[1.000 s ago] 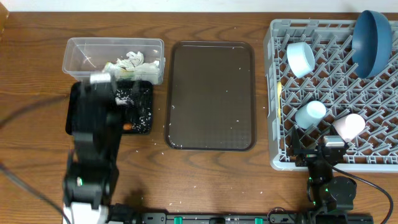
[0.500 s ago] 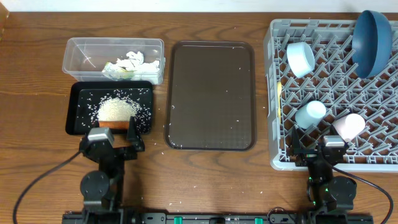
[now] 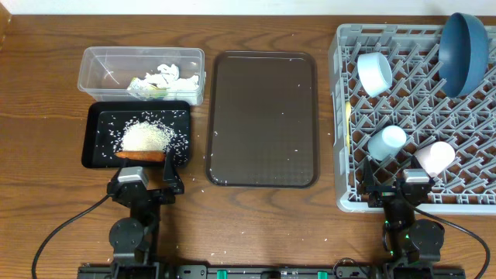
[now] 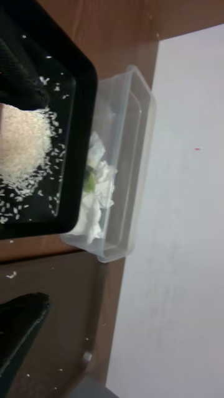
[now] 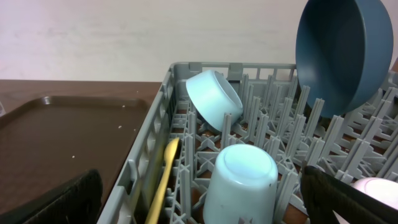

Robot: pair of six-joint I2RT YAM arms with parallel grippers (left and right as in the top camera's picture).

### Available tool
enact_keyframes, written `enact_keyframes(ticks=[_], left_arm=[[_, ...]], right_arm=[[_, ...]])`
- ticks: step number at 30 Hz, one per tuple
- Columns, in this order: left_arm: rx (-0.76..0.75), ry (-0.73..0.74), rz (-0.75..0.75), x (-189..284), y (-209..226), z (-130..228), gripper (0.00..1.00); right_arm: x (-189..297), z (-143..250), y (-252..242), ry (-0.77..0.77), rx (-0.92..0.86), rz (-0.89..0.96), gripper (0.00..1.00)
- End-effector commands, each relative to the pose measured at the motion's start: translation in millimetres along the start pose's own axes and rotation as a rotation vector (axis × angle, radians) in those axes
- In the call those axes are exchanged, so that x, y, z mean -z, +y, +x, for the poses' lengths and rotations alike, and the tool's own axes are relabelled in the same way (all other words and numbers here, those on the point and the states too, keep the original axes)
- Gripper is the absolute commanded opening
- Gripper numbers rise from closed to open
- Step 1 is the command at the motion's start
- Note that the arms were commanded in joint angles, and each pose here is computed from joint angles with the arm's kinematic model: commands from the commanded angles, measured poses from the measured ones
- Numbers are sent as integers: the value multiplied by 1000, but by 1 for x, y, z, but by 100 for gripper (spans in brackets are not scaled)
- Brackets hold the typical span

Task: Sort waste into correct bins and load items into the dishwasher rack

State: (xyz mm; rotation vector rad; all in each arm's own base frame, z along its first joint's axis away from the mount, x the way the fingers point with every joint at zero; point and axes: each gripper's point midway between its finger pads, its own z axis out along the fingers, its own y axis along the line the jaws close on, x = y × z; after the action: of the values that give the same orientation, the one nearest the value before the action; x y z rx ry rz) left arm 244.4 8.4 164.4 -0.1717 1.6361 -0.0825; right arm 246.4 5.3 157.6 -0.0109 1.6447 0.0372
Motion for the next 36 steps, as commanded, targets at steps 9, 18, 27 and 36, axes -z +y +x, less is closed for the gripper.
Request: enact_keyframes(ticks=[9,18,27,36], left_arm=[[-17,80,1,-1,2,27,96],[-17,83,1,-1,2,28,96],[-17,82,1,-1,2,28,96],[-17,83,1,-1,2,28,96]], right_arm=[[0,0,5,-1,-13,-21,99],[0,0,5,-1,-13,-21,99],[0,0,5,-1,-13,-21,99],[0,0,5,-1,-13,-21,99]])
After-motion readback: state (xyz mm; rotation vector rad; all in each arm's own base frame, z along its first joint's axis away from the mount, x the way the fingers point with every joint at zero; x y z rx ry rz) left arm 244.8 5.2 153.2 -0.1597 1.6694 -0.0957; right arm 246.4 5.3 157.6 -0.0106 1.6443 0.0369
